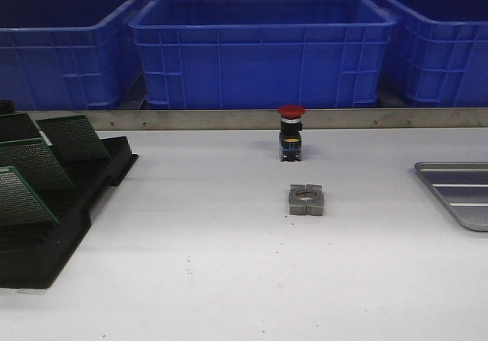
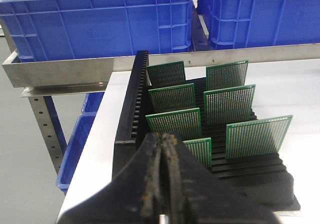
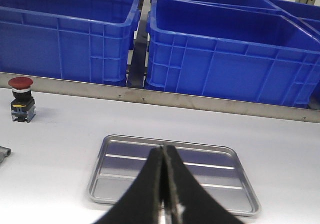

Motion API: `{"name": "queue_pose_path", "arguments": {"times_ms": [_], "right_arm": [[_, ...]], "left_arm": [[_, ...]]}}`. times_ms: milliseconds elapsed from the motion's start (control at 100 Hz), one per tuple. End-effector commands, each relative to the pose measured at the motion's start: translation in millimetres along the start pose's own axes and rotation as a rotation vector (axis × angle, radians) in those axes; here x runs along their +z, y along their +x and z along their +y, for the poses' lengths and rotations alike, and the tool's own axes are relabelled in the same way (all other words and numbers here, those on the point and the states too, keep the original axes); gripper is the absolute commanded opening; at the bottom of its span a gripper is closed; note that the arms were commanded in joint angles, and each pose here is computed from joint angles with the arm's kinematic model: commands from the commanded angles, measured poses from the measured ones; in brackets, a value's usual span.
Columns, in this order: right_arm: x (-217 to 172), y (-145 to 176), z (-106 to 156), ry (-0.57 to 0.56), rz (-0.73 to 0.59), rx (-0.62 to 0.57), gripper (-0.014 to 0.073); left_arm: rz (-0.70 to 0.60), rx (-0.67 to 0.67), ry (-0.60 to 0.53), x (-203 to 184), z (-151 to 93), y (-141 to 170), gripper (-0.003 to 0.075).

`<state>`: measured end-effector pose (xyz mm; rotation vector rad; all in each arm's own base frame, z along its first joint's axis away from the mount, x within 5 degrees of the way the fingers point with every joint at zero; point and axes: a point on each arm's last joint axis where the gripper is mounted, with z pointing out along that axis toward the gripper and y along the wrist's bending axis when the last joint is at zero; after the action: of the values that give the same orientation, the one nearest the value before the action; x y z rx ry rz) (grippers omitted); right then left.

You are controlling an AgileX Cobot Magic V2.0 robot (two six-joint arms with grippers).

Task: Place circuit board on tray
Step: 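Move the left gripper down to a green circuit board in the black rack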

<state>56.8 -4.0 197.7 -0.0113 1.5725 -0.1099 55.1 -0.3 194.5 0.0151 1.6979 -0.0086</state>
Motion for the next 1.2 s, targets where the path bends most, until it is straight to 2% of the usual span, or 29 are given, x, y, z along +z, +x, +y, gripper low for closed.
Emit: {"name": "queue_pose_path", "arguments": {"times_ms": [0,200,400,620,920,1190], "right_arm": [[-2,-7,0,-0.002,-0.089,-0.015,-0.0059],[-2,-7,0,-0.002,-0.089,-0.015,-0.0059],[-2,-7,0,-0.002,-0.089,-0.015,-0.0059],[-2,-7,0,-0.002,-0.089,-0.015,-0.0059],[-2,-7,0,-0.002,-0.089,-0.015,-0.0059],[-2,-7,0,-0.002,-0.089,-0.015,-0.0059]], "left_arm": [[-0.085,-0.010,0.007,0,-1,1,-0.0017],[-0.147,-0.052,0.018,-1,-1,-5,-0.0017],[-0.320,-0.053,0.026,-5,-2,-21,-0.0017],[-0.294,-0.055,0.022,-16,-1,-48,-0.0017],[-0.041,-0.063,0.011,-26,0,-80,-0.0017],[0.205,-0.087,0.015,-4,-2,-103,-0.0017]]}}
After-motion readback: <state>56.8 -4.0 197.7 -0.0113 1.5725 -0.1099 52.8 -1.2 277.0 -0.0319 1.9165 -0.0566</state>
